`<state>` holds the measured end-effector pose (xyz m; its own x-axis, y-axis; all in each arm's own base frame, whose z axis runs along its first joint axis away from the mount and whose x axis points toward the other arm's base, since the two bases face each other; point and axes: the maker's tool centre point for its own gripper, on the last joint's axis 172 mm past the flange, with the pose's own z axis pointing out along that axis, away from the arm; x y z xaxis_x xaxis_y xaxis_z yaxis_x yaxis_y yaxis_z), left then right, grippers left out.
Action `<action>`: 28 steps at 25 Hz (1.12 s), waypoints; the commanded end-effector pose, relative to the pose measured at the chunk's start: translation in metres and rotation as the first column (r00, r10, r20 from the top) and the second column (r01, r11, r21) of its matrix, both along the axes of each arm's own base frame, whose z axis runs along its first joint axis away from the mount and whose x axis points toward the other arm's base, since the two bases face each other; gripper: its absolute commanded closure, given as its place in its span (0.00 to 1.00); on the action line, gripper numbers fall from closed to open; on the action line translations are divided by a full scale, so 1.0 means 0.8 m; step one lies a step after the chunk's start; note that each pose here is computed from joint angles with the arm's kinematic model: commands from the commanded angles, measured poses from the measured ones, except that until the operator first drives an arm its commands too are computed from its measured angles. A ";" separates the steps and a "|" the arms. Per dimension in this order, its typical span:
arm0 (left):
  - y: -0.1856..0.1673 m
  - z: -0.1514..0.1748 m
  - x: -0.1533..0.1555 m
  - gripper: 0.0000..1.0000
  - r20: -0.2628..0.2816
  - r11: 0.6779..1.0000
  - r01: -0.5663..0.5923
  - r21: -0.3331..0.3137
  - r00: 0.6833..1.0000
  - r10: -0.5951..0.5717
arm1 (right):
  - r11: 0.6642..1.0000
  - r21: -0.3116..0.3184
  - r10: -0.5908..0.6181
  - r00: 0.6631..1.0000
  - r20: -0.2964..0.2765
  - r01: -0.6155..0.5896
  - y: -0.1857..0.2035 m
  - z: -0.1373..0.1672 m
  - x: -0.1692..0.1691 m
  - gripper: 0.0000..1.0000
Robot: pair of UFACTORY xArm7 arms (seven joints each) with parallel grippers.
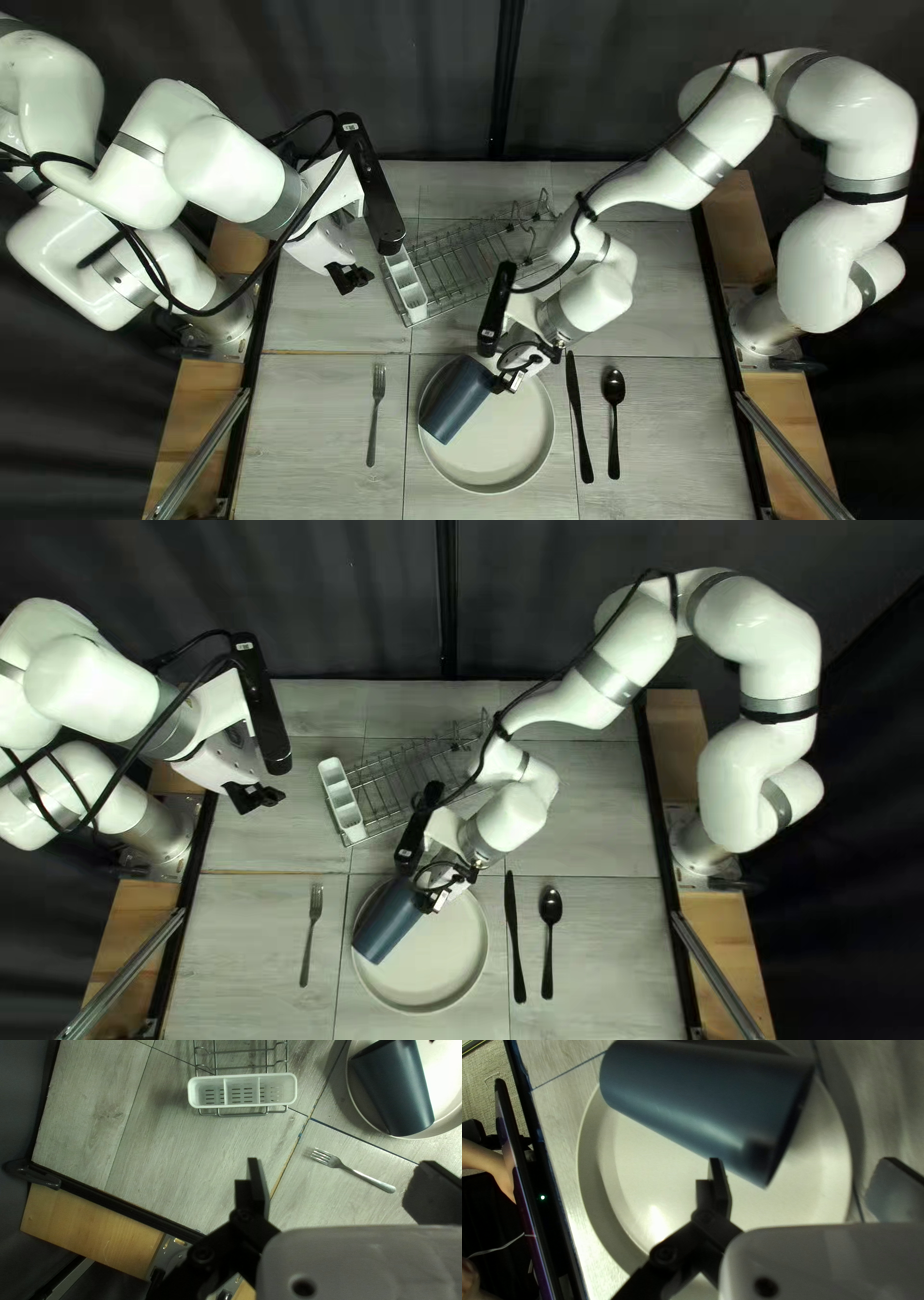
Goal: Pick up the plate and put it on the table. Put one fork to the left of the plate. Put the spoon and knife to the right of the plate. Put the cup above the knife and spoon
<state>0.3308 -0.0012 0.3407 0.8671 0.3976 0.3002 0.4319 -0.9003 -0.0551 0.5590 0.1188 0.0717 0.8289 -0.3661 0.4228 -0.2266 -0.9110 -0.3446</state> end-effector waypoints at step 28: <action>0.000 0.000 0.000 0.00 0.000 1.000 0.000 0.000 1.000 0.000 | 0.990 -0.007 0.141 0.980 0.140 -0.141 0.091 0.011 0.011 0.00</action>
<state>0.3308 -0.0012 0.3407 0.8671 0.3976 0.3002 0.4319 -0.9003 -0.0551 0.5694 0.1931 0.0835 0.8058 -0.2498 0.5370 -0.0480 -0.9313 -0.3611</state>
